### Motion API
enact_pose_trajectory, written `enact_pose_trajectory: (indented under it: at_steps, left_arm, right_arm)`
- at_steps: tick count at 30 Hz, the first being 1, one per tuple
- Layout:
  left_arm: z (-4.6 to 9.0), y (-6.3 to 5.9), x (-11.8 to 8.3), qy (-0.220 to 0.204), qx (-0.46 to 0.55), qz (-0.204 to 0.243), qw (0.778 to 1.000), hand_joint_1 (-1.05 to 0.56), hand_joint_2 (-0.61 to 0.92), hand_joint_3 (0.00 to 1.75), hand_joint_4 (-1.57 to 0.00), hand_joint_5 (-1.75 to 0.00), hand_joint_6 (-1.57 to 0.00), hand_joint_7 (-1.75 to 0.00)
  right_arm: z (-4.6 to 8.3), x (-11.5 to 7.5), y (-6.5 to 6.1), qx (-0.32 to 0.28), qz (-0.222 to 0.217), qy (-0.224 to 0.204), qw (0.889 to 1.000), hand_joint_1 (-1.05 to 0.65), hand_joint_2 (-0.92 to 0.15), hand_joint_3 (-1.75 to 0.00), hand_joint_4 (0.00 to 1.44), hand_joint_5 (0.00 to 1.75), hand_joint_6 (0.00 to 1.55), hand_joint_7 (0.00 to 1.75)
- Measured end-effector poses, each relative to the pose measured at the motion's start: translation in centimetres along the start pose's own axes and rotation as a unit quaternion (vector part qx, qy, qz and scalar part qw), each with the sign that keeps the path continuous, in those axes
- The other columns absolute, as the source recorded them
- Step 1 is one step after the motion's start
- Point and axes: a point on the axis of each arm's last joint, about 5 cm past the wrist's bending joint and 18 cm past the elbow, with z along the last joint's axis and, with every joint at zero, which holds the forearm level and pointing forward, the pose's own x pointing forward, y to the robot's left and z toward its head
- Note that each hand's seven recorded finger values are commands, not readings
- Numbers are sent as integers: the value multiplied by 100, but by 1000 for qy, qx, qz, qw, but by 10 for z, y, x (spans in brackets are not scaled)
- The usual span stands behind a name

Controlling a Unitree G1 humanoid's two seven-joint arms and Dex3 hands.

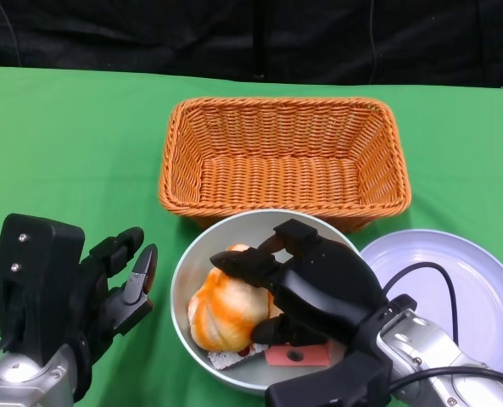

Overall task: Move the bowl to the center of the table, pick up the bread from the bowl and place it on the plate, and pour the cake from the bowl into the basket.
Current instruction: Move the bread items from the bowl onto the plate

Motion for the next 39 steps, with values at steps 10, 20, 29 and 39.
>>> enact_pose_trajectory:
  at_steps: [10, 20, 29, 39]
  left_arm:
    - [-2, -1, 1, -4, -3, 5, 1000, -73, 92, 69, -10, -12, -12, -4]
    - [-3, 1, 1, -3, -5, 10, 1000, -73, 92, 69, -9, -16, -13, -4]
    - [-3, 1, 1, -5, -5, 6, 1000, -73, 92, 68, -9, -20, -14, -3]
    - [-4, 2, 1, -4, -5, 8, 1000, -74, 92, 68, -7, -26, -15, -3]
  right_arm:
    - [-1, -3, 13, 48, -147, -61, 986, -14, -87, -8, 105, 174, 83, 173]
    - [-1, -4, 8, 64, -199, -82, 974, -15, -30, -142, 103, 175, 79, 175]
    - [-1, -3, -11, 74, -253, -98, 960, -18, -26, -148, 104, 175, 79, 175]
    - [0, -14, -24, 116, -276, -85, 950, -26, -23, -161, 106, 175, 80, 175]
